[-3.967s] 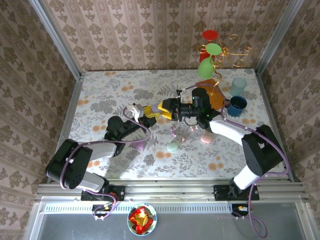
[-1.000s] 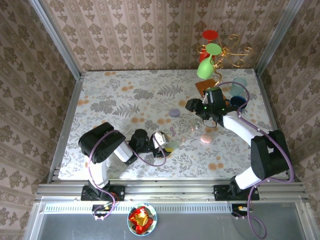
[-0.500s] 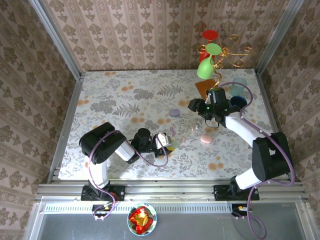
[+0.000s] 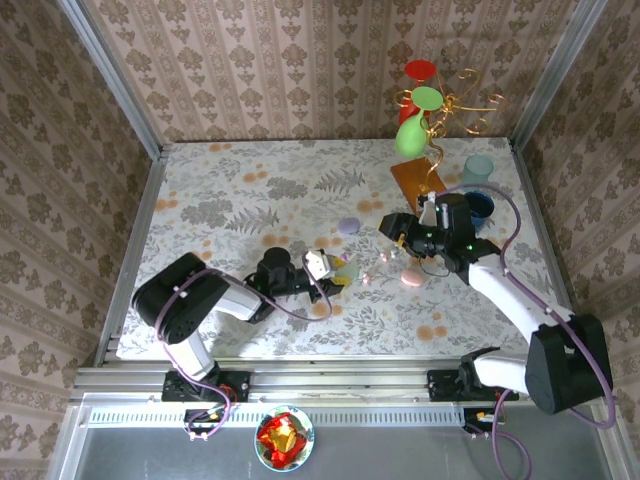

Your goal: Insert the wireless bluetooth earbuds into the charging case

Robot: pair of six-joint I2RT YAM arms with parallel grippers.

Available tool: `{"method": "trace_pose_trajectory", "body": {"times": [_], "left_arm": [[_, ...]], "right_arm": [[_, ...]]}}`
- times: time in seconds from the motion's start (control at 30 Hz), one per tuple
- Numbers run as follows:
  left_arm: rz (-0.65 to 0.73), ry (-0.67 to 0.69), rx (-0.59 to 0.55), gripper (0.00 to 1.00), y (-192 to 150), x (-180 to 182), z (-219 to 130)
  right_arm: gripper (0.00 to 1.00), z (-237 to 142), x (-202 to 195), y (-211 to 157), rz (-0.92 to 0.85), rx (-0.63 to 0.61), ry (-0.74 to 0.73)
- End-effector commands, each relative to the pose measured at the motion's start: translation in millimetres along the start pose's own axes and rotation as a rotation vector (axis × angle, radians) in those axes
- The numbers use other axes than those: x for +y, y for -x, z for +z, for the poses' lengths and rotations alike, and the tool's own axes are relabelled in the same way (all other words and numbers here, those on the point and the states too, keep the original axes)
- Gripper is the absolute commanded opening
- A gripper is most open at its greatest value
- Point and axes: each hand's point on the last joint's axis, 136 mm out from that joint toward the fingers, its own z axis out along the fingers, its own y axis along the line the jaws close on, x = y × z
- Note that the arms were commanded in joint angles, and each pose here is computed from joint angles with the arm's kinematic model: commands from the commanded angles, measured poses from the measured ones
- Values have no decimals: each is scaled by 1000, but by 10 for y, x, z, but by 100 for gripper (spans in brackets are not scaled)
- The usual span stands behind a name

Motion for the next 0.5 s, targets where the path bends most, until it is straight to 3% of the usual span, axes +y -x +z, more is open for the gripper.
{"method": "trace_pose_trajectory", "body": {"times": [0.0, 0.23, 0.47], "left_arm": [[7, -14, -99, 31, 387, 62, -47], [48, -26, -160, 31, 722, 91, -99], [68, -1, -200, 31, 889, 133, -134]], "right_arm": [[66, -84, 320, -179, 29, 68, 149], [71, -6, 547, -416, 55, 165, 258], [66, 168, 707, -612, 21, 237, 292]]}}
